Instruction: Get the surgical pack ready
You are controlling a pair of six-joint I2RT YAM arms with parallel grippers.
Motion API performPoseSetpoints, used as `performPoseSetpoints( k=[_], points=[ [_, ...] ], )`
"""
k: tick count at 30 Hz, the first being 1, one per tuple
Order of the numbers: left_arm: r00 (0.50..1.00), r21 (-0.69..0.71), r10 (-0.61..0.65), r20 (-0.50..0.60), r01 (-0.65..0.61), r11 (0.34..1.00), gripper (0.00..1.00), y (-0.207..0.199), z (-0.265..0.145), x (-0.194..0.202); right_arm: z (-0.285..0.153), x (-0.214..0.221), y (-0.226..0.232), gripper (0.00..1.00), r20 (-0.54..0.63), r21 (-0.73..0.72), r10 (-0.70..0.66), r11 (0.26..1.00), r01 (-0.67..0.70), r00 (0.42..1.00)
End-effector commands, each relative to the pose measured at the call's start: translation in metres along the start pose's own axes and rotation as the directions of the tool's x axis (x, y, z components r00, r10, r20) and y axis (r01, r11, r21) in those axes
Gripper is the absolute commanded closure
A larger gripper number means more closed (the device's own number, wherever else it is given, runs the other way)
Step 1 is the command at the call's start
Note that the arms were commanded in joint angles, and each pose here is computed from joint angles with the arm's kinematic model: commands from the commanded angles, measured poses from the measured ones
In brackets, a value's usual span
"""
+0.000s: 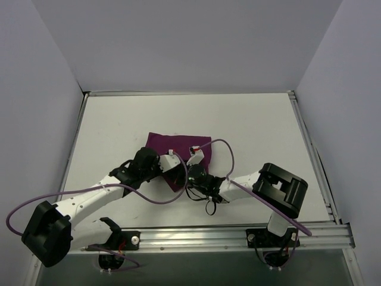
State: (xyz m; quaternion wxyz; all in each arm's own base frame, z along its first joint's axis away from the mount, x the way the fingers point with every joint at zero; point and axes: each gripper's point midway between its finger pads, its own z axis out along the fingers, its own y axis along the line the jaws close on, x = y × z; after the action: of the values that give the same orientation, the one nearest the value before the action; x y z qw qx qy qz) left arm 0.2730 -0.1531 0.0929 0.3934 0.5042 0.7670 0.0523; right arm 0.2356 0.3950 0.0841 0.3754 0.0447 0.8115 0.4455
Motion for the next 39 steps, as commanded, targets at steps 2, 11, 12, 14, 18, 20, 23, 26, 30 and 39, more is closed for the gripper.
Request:
performPoseSetpoints(
  k=[2,11,12,14,18,20,23,26,30,39],
  points=[
    [0.994,-0.021,-0.049,0.102,0.052,0.998,0.98,0.016,-0.013,-0.033,0.013,-0.018,-0.013,1.00,0.100,0.092,0.005,0.996,-0.015,0.995],
    [0.988,0.023,-0.084,0.131,0.082,0.996,0.98,0.018,-0.021,-0.046,0.023,-0.036,-0.028,1.00,0.211,0.153,0.050,0.985,-0.084,0.976],
    [0.987,0.044,-0.084,0.139,0.079,0.996,0.98,0.015,-0.022,-0.048,0.023,-0.037,-0.029,1.00,0.220,0.147,0.060,0.985,-0.094,0.974],
    [0.986,0.057,-0.082,0.145,0.074,0.996,0.98,0.014,-0.023,-0.051,0.025,-0.039,-0.026,1.00,0.241,0.114,0.087,0.987,-0.118,0.967],
    [0.986,0.073,-0.067,0.154,0.056,0.996,0.98,0.012,-0.021,-0.054,0.033,-0.044,-0.011,1.00,0.254,0.058,0.106,0.991,-0.124,0.961],
    [0.986,0.081,-0.059,0.155,0.047,0.996,0.98,0.010,-0.020,-0.054,0.037,-0.046,-0.009,1.00,0.269,0.036,0.123,0.990,-0.138,0.955],
    [0.987,0.083,-0.057,0.150,0.045,0.995,0.98,0.009,-0.020,-0.053,0.042,-0.054,-0.012,1.00,0.307,0.035,0.146,0.986,-0.165,0.940],
    [0.990,0.086,-0.044,0.136,0.032,0.996,0.98,0.007,-0.020,-0.047,0.032,-0.070,-0.025,1.00,0.396,0.027,0.205,0.972,-0.234,0.895],
    [0.992,0.090,-0.029,0.121,0.018,0.996,0.98,0.005,-0.020,-0.041,0.029,-0.085,-0.044,1.00,0.443,0.028,0.240,0.959,-0.281,0.864],
    [0.995,0.095,-0.013,0.096,0.004,0.995,0.98,0.002,-0.019,-0.031,0.019,-0.103,-0.087,1.00,0.541,0.081,0.245,0.937,-0.340,0.805]
  ],
)
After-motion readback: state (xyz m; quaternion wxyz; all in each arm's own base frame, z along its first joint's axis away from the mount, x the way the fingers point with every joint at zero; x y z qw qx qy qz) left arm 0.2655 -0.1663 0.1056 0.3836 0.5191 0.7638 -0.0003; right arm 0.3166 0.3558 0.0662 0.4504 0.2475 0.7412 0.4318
